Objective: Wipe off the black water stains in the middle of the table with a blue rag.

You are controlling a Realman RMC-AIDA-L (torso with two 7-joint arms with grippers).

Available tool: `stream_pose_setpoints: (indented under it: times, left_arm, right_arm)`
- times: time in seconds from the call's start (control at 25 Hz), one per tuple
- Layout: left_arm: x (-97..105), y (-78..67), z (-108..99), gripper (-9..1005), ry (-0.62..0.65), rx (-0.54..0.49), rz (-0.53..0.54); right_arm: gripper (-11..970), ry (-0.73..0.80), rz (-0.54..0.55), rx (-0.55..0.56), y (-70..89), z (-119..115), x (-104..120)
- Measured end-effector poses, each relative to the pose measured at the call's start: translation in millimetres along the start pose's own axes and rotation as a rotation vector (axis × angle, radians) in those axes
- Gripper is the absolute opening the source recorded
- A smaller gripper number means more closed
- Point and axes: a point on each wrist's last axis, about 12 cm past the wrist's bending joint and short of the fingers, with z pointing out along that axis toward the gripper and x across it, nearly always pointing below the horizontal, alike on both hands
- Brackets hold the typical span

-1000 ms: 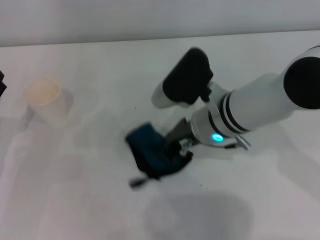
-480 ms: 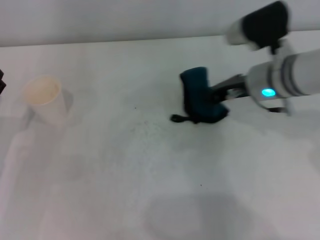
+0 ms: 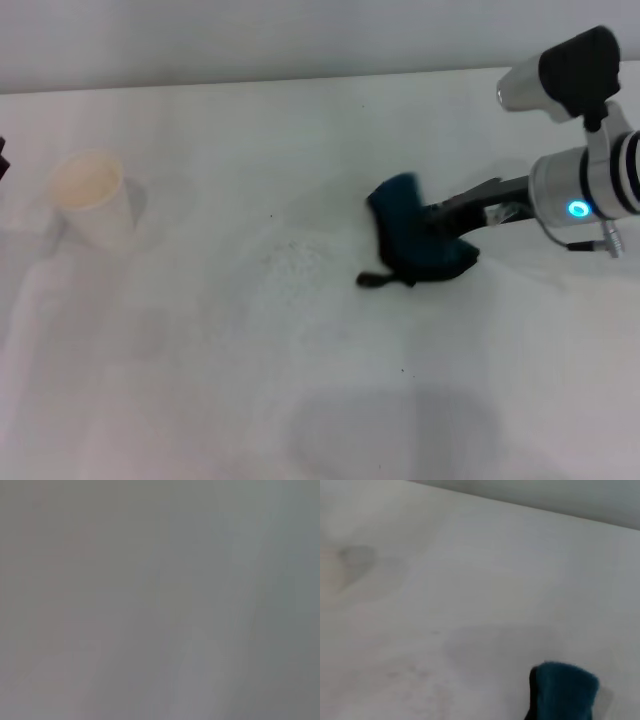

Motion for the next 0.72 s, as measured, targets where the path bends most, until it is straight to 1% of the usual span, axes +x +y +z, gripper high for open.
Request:
stream_pose_setpoints:
  times: [0.08, 0.16, 0.28, 0.4, 0.6, 0.64, 0.72]
  left_arm:
    - [-2, -1.7, 1, 888, -0.014, 0.013, -0.003]
    - [-3, -1.7, 1, 888, -0.023, 0.017, -0.003]
    - [-3, -0.6, -2, 888, -0.025, 0.013, -0.004]
    - [-2, 0.6, -5, 888, -0.022, 0.006, -0.005]
    - [0, 2.8, -9, 888, -0.016, -0.004, -0.005]
    - [0, 2.8, -9, 888, -0.015, -0.003, -0.004]
    - [-1, 2.1, -8, 888, -0.017, 0.0, -0.004]
  right_arm:
    - [125, -0.043, -0.01, -0.058, -0.5, 1, 1]
    - [126, -0.107, -0.006, -0.089, -4.6, -1, 2]
    - [209, -0.245, 0.023, -0.117, -13.8, -10, 6]
    - [292, -0.407, 0.079, -0.145, -24.7, -26, 9]
    - [489, -0.701, 0.144, -0.227, -36.8, -52, 14]
    - [537, -0.802, 0.167, -0.254, -40.2, -60, 17]
    - [632, -0.975, 0.196, -0.27, -46.6, -73, 26]
